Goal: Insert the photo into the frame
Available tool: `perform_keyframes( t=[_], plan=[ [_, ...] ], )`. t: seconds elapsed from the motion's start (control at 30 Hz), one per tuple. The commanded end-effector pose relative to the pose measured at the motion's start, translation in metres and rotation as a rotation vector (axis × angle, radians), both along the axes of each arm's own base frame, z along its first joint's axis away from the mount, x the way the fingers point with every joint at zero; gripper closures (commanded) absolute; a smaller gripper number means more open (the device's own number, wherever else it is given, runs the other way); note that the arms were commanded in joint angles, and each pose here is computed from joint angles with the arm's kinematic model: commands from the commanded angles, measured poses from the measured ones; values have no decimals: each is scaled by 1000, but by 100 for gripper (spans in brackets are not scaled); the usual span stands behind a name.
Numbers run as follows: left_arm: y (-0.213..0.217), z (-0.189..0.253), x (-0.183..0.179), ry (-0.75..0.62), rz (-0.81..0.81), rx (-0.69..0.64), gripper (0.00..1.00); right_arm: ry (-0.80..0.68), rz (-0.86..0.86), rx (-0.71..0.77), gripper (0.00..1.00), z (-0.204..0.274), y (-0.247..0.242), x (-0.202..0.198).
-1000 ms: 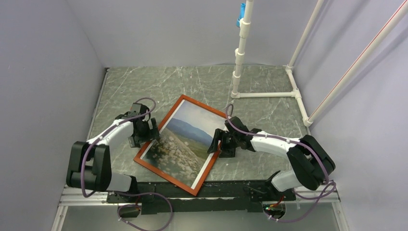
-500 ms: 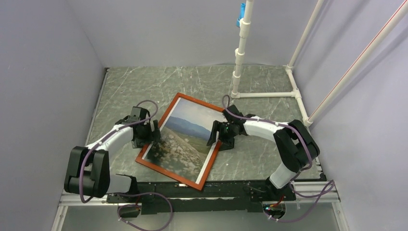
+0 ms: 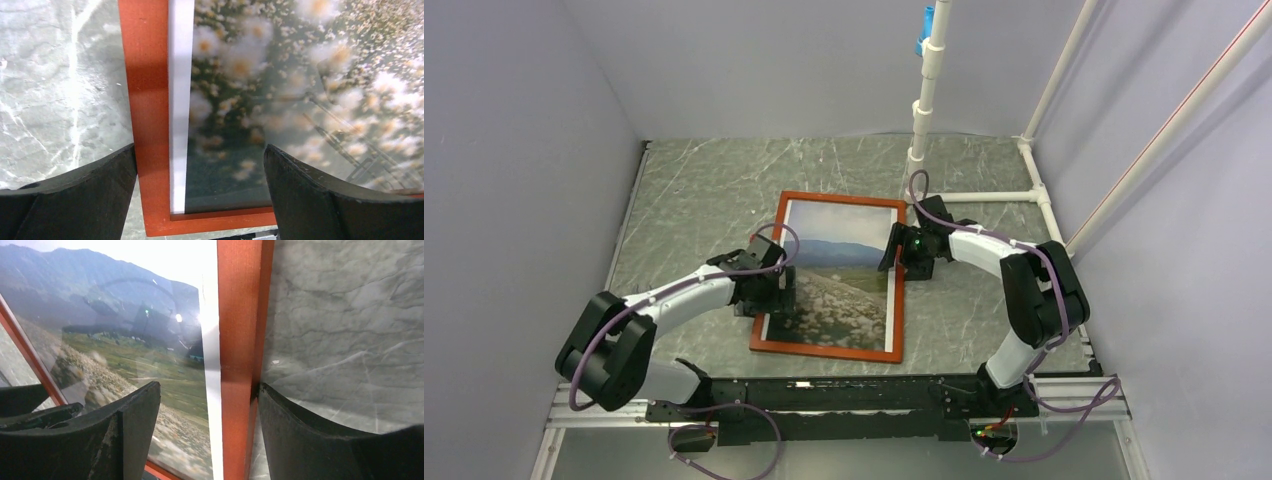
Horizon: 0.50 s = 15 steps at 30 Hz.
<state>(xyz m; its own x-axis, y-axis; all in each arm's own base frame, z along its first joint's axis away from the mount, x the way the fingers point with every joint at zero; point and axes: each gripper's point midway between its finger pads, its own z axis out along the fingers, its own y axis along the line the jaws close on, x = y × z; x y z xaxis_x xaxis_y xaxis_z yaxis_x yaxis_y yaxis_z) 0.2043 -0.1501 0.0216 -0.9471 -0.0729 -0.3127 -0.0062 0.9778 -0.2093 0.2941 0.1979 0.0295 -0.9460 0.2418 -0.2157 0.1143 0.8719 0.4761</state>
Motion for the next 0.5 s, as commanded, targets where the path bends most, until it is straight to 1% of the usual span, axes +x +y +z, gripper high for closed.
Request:
perform_keyframes(
  t=[0.0,0.1,0.27,0.47],
  plan=[
    [-74,4,-17,90,-41,-241,7,-16,79,92,27,9,20,-2],
    [-87,3,-23,97,-63,-234,7,-15,71,96,27,6,16,-1],
    [-108,-1,-35,115,-104,-229,6,-20,54,57,27,6,2,0],
    [-114,-10,-39,125,-111,-211,5,-34,33,20,27,9,-9,-3]
  ],
)
